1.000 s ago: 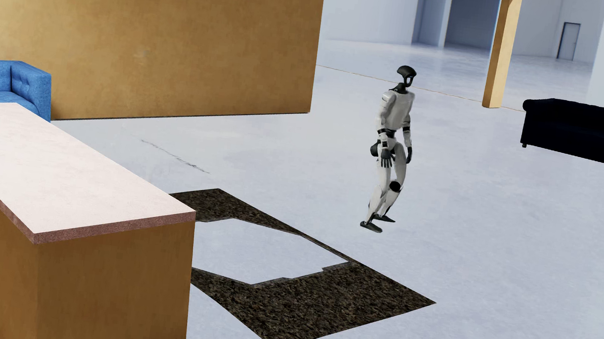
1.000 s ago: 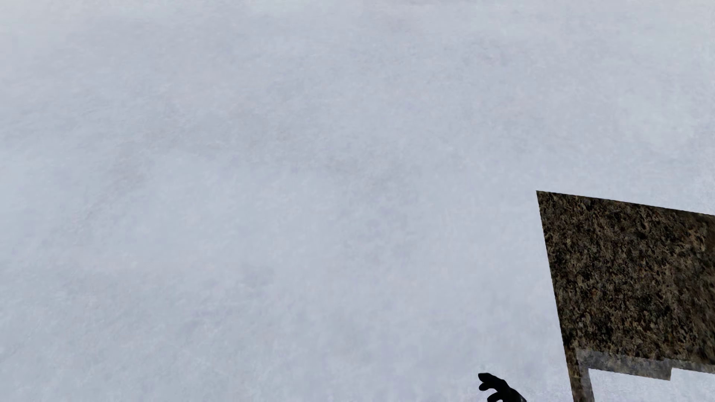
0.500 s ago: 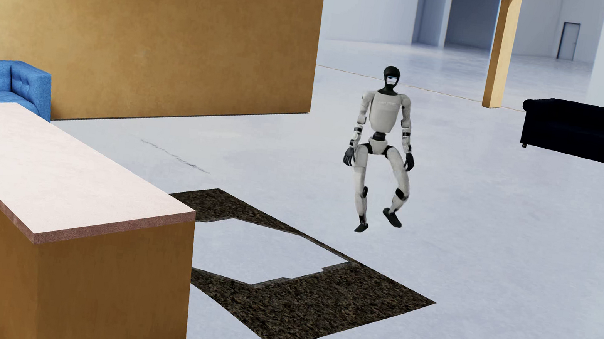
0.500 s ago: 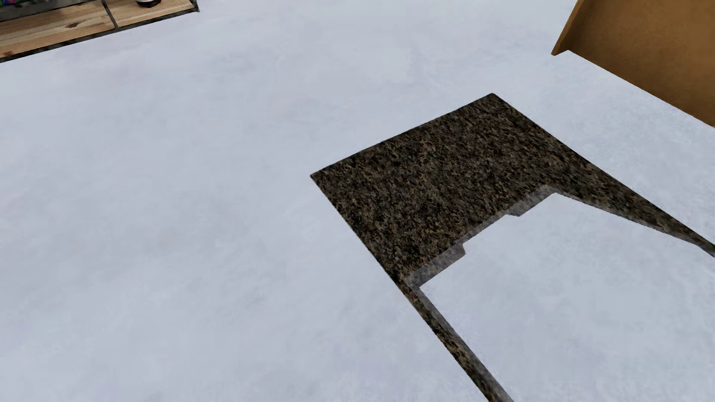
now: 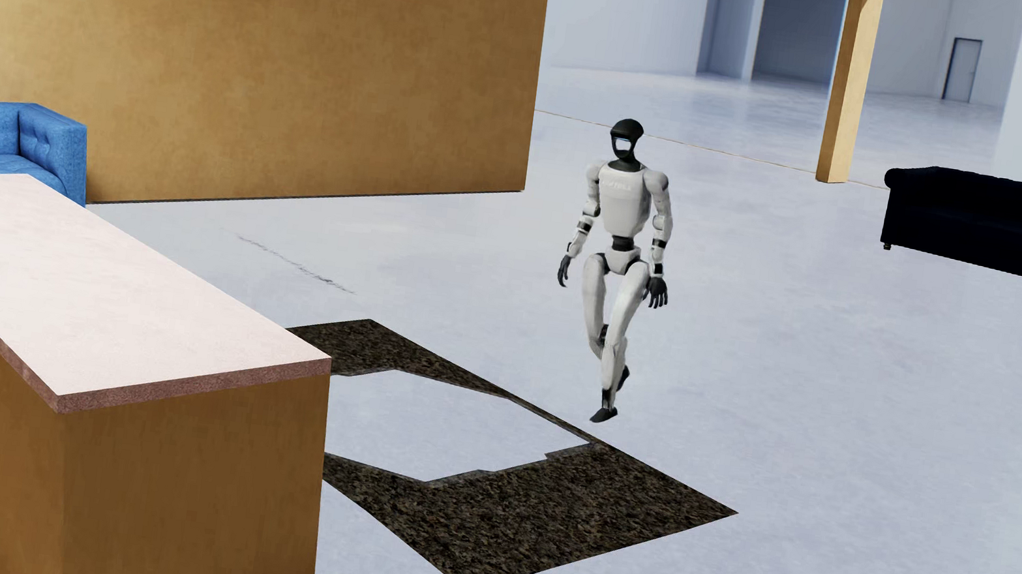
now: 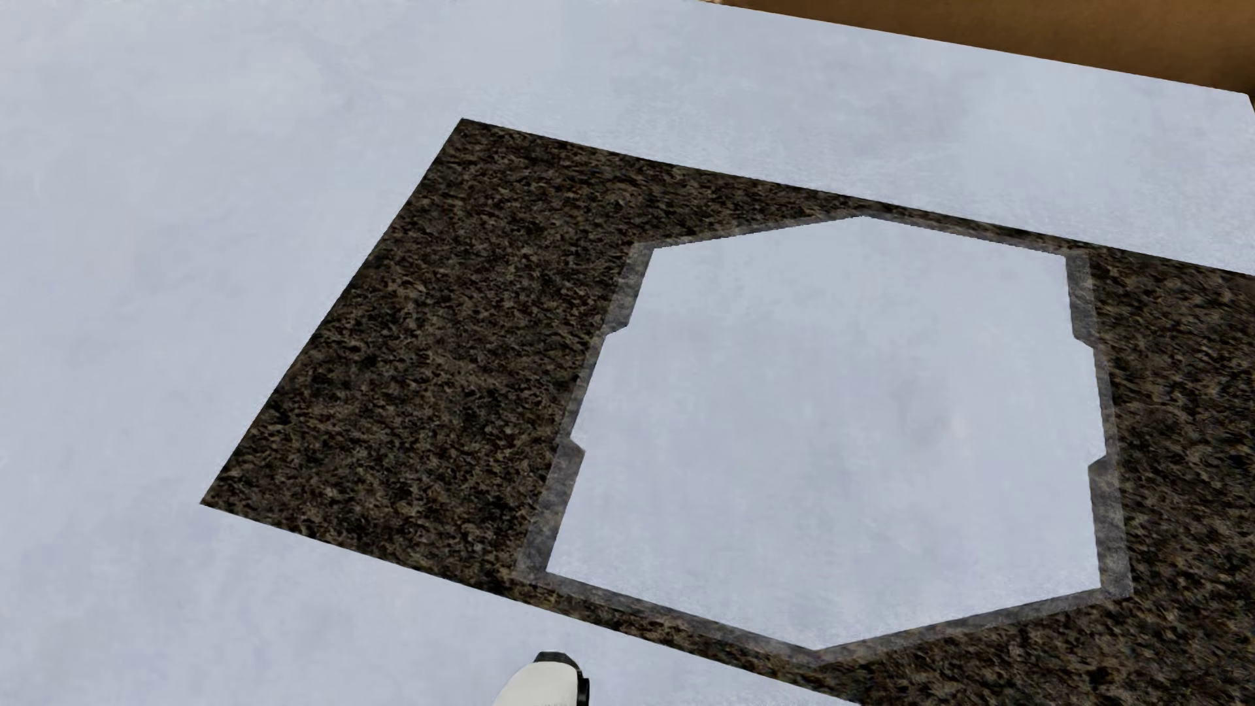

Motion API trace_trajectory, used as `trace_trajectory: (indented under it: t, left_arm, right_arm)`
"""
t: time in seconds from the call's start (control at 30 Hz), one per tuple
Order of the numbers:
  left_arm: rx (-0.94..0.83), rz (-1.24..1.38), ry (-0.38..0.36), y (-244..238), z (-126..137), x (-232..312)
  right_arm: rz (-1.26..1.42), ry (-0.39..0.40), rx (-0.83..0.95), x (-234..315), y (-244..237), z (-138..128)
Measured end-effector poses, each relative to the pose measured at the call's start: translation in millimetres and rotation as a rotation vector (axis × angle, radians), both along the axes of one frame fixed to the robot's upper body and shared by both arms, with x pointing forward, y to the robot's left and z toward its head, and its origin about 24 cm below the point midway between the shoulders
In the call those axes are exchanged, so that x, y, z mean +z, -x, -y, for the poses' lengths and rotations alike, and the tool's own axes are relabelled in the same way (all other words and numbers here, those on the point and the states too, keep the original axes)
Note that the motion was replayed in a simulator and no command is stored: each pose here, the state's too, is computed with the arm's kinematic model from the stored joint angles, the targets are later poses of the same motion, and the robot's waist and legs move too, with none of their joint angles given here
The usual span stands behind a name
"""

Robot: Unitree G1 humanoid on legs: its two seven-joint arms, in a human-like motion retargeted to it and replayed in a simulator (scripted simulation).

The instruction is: Approach the counter

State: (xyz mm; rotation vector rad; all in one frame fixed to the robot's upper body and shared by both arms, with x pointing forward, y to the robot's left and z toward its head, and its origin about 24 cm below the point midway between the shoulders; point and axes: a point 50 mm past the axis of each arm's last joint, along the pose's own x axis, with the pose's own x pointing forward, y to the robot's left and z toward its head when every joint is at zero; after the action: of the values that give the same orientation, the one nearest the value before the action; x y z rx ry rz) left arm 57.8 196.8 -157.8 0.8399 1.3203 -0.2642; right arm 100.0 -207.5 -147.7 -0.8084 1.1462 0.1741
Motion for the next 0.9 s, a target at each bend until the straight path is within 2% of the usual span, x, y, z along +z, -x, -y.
trace_trajectory:
  t: [0.03, 0.1, 0.13, 0.17, 0.23, 0.3, 0.43, 0.5, 0.57, 0.63, 0.7, 0.73, 0.77, 0.83, 0.87, 0.9]
  left_arm:
    - [-0.03, -0.182, -0.003, 12.4, 1.0, -8.2]
    - [-0.357, -0.441, 0.036, 14.9, 6.9, -13.2]
    - [-0.446, -0.411, 0.011, 1.5, 5.3, -11.2]
    - [-0.466, -0.285, -0.045, -17.3, 2.0, -7.0]
    - [-0.342, 0.034, -0.113, -50.3, -6.5, 5.1]
    - [-0.236, 0.215, -0.097, -85.8, -14.1, 22.1]
    - [-0.35, 0.521, -0.165, -170.1, -18.7, 78.7]
    - [-0.399, 0.617, -0.182, -193.6, -14.0, 100.0]
    - [-0.315, 0.669, -0.168, -195.7, -17.1, 105.1]
    - [-0.165, 0.653, -0.113, -179.0, -11.9, 89.6]
    - [-0.284, 0.535, -0.073, -169.1, 5.6, 74.2]
    - [-0.374, 0.459, -0.047, -159.6, 13.9, 65.2]
    - [-0.4, 0.389, -0.015, -144.2, 19.0, 54.1]
    - [-0.306, 0.251, 0.027, -102.9, 17.6, 30.7]
    - [-0.226, 0.176, 0.034, -79.3, 12.8, 19.7]
    - [-0.136, 0.094, 0.03, -53.0, 5.6, 10.5]
  right_arm:
    - [-0.03, -0.004, 0.009, -2.3, 6.1, -2.1]
    - [-0.101, -0.029, 0.164, -2.5, 3.3, -3.9]
    - [-0.091, -0.047, 0.181, 0.6, -1.8, -2.3]
    - [-0.033, -0.059, 0.122, 5.2, -6.1, 0.5]
    - [0.138, -0.069, -0.037, 15.4, -7.9, 7.1]
    - [0.237, -0.041, -0.146, 22.1, -0.1, 15.6]
    - [0.15, -0.024, -0.359, 12.9, 40.9, 16.7]
    - [-0.031, -0.04, -0.447, -2.9, 76.5, 2.2]
    - [-0.293, -0.102, -0.427, -18.2, 110.2, -23.5]
    - [-0.47, -0.188, -0.292, -23.9, 121.3, -39.9]
    - [-0.401, -0.278, -0.3, -23.6, 109.1, -48.0]
    - [-0.309, -0.257, -0.347, -21.9, 96.3, -41.6]
    - [-0.219, -0.192, -0.361, -19.2, 80.5, -30.9]
    - [-0.065, -0.021, -0.257, -9.9, 40.6, -9.8]
    - [0.009, 0.01, -0.232, -4.0, 19.6, -2.9]
    - [0.076, 0.009, -0.206, 2.5, -2.0, 3.0]
